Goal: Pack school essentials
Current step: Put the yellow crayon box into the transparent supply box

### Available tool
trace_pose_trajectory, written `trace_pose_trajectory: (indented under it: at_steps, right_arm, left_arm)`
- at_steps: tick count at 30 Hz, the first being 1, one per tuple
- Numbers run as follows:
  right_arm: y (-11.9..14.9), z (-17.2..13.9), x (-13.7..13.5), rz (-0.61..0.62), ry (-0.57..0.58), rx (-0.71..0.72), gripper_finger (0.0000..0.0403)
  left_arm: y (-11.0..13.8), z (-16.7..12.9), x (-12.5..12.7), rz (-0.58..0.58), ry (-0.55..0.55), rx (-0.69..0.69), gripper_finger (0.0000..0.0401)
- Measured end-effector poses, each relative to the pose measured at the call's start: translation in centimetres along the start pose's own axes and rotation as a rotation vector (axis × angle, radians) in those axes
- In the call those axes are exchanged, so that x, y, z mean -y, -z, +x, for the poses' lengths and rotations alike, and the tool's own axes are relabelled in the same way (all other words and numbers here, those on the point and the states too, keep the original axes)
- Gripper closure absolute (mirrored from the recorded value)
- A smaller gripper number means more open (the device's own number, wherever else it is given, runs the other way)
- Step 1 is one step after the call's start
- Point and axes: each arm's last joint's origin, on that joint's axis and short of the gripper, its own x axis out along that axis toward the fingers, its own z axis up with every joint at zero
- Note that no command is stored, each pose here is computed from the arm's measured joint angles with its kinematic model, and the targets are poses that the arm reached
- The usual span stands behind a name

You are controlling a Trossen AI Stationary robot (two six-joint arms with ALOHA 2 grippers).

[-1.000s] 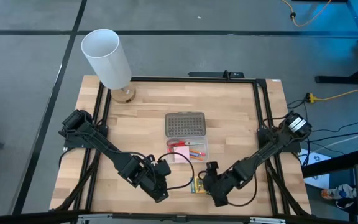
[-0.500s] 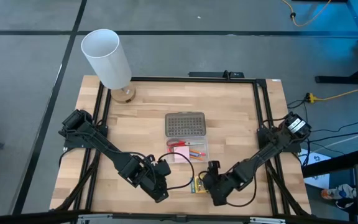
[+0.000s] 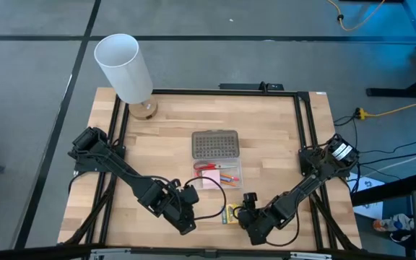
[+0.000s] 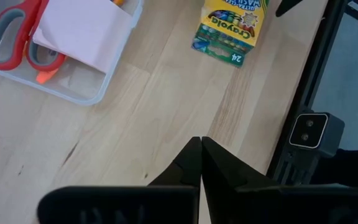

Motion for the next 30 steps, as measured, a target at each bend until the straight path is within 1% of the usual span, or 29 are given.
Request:
trace_pose_trajectory:
  at_steps: [2, 5, 9, 15, 18, 20, 23, 28, 30]
  right_arm:
    - [0.0, 0.0, 0.1, -0.008, 0.008, 0.003, 0.0085]
    - [0.1, 0.1, 0.3, -0.053, 0.058, 0.013, 0.0085]
    - [0.1, 0.1, 0.5, -0.064, 0.104, 0.019, 0.0085]
    - [0.0, -0.1, 0.7, -0.076, 0.157, 0.017, 0.0085]
    - [-0.3, -0.3, 0.8, -0.111, 0.204, 0.029, 0.0085]
    - [-0.4, -0.3, 1.0, -0.122, 0.202, 0.017, 0.0085]
    - [-0.6, -0.1, 1.4, -0.103, 0.166, -0.010, 0.0085]
    - [-0.9, 0.3, 2.3, -0.087, 0.182, -0.024, 0.0085]
    - [-1.0, 0.9, 2.7, -0.075, 0.166, -0.046, 0.0085]
  left_arm:
    - [0.0, 0.0, 0.0, 0.000, 0.000, 0.000, 0.0396]
    - [0.0, 0.0, 0.0, -0.001, 0.001, 0.001, 0.0395]
    - [0.0, 0.0, 0.0, -0.001, 0.003, 0.002, 0.0400]
    - [0.0, 0.0, 0.0, 0.000, 0.002, 0.002, 0.0396]
    - [0.0, 0.0, 0.0, 0.000, 0.002, 0.002, 0.0399]
    - [0.0, 0.0, 0.0, 0.000, 0.002, 0.002, 0.0400]
    - [0.0, 0.0, 0.0, 0.000, 0.002, 0.002, 0.0396]
    - [0.0, 0.0, 0.0, 0.000, 0.002, 0.002, 0.0399]
    - [0.0, 0.0, 0.0, 0.000, 0.002, 0.003, 0.0400]
